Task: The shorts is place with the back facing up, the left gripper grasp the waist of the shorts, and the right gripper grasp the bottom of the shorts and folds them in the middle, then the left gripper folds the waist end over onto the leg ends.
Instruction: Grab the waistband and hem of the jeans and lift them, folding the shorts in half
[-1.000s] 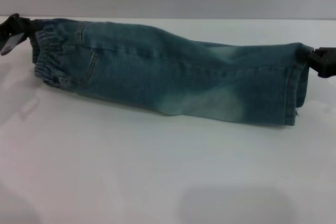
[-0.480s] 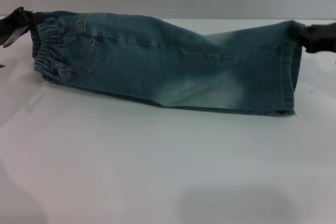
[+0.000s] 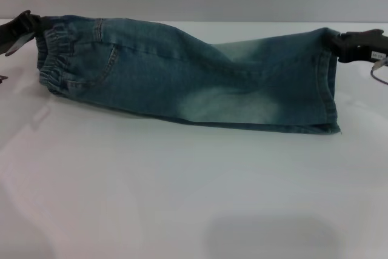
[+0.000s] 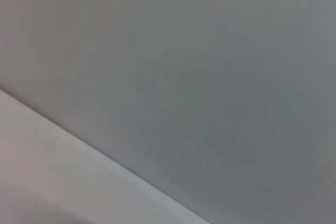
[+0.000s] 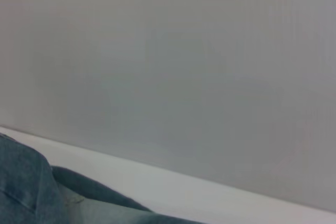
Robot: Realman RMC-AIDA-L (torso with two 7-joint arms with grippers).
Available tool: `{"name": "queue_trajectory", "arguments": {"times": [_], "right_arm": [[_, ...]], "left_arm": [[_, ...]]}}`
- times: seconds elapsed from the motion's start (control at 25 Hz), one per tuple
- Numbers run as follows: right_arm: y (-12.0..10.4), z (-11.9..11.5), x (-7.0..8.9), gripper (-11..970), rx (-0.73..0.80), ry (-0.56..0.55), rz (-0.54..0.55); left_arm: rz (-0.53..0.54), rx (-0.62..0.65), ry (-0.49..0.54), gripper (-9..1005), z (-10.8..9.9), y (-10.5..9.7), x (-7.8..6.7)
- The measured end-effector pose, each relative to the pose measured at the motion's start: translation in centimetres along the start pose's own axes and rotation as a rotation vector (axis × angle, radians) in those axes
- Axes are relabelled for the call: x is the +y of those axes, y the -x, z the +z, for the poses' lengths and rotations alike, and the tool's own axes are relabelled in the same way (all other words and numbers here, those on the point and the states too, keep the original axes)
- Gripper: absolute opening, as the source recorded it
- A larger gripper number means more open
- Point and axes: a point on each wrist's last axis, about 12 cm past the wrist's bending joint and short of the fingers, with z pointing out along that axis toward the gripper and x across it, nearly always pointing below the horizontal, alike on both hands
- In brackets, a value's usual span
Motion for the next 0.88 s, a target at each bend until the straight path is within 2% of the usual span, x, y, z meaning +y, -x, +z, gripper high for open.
{"name": "queue_trajectory", "arguments": {"times": [0.32,0.88], "right_arm": [[-0.8,1.3,0.1,25,0.041,-0.069,0.0],[0.0,3.2,0.6,35,0.075,-0.138,-0.06]], "left_arm": [[0.037,0.0,0.04,148,0.8,-0.8,0.4],[0.078,0.014,0.078,155,1.5,-1.4,0.4]]}}
